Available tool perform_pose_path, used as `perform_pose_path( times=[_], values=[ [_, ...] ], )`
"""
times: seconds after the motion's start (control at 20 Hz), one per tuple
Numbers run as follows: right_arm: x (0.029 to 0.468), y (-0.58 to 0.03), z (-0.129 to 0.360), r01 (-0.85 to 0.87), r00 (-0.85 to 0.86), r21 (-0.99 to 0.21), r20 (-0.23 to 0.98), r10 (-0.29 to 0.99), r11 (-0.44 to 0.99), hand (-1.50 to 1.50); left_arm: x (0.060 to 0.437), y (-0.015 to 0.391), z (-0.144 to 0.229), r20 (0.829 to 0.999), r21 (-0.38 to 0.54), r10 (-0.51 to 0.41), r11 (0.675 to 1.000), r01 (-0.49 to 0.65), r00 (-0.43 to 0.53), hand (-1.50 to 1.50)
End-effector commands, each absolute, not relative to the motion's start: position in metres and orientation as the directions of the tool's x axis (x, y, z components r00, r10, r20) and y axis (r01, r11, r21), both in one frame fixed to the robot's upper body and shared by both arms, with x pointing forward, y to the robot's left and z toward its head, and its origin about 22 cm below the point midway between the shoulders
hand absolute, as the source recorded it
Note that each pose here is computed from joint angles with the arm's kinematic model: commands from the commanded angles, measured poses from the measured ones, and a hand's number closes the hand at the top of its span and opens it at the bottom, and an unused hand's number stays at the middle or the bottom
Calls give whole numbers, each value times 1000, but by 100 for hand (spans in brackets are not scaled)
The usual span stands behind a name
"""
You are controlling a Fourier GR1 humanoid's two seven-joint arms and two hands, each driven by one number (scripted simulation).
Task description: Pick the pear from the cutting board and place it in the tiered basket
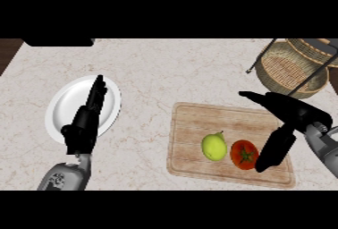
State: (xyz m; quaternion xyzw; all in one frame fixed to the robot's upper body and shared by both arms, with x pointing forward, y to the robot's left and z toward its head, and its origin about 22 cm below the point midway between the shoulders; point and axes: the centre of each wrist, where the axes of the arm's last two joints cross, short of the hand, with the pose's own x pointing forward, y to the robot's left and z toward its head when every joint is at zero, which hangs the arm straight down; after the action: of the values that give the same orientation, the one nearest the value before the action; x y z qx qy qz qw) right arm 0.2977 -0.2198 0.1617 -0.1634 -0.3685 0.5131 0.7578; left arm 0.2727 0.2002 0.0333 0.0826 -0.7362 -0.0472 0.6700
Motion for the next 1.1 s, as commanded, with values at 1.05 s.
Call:
perform_pose_path(
  times=[1.05],
  values=[
    [304,-210,118,-709,256,-530,422,870,466,-150,271,207,39,976,186,-191,981,-51,-101,0]
  ],
)
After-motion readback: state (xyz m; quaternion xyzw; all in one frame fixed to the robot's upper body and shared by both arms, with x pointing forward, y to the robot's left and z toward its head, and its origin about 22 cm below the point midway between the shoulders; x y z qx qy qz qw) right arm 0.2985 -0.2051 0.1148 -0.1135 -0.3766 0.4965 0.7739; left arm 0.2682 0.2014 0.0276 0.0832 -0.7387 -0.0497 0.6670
